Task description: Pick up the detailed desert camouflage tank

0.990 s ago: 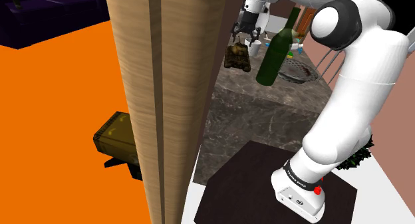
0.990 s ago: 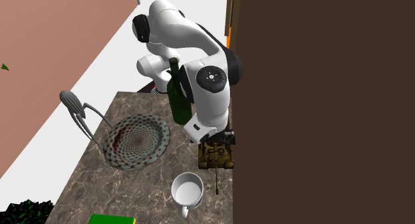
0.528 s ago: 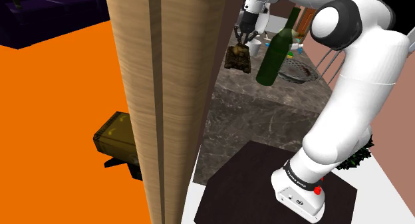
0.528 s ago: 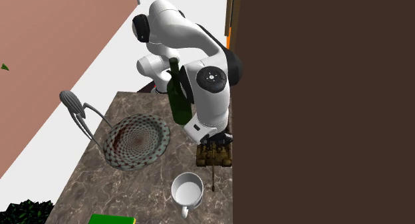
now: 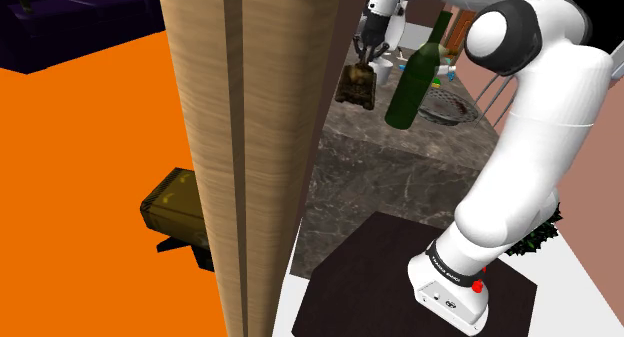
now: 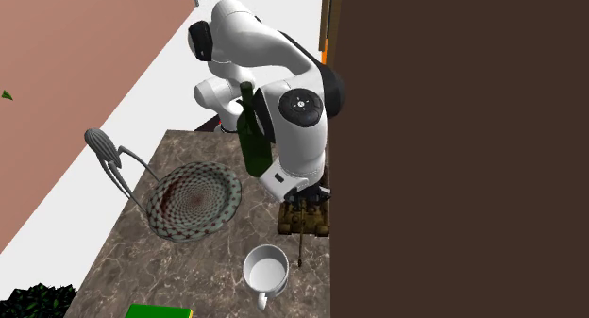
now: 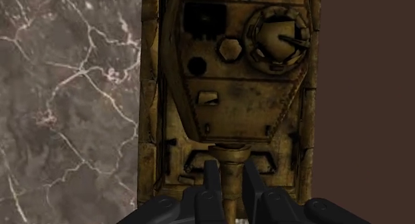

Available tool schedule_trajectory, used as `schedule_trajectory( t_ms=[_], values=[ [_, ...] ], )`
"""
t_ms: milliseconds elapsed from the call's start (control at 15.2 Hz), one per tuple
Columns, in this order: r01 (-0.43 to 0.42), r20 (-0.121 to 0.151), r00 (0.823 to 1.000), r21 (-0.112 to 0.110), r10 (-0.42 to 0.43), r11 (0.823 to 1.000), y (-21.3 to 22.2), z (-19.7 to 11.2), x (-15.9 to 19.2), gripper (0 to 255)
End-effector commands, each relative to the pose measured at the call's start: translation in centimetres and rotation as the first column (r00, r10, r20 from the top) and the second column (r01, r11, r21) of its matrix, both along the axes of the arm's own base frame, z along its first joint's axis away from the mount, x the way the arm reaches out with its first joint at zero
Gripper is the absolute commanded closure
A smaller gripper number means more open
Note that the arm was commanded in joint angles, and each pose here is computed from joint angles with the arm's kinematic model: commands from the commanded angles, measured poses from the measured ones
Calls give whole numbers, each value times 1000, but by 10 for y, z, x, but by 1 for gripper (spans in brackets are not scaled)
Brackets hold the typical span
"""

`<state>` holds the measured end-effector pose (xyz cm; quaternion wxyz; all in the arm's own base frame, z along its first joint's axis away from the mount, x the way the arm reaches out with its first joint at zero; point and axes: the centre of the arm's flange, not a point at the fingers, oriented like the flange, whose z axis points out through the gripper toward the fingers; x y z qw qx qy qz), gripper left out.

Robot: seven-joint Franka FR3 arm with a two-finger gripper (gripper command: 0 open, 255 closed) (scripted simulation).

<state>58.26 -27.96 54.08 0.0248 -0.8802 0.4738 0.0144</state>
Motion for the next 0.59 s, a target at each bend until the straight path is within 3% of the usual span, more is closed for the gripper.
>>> schedule_trajectory(
  t_ms=[0, 528],
  values=[
    [0, 1, 1000, -1, 0, 1000, 1, 11, 0, 255],
    [0, 1, 1000, -1, 0, 1000, 1, 54, 0, 255]
  ],
)
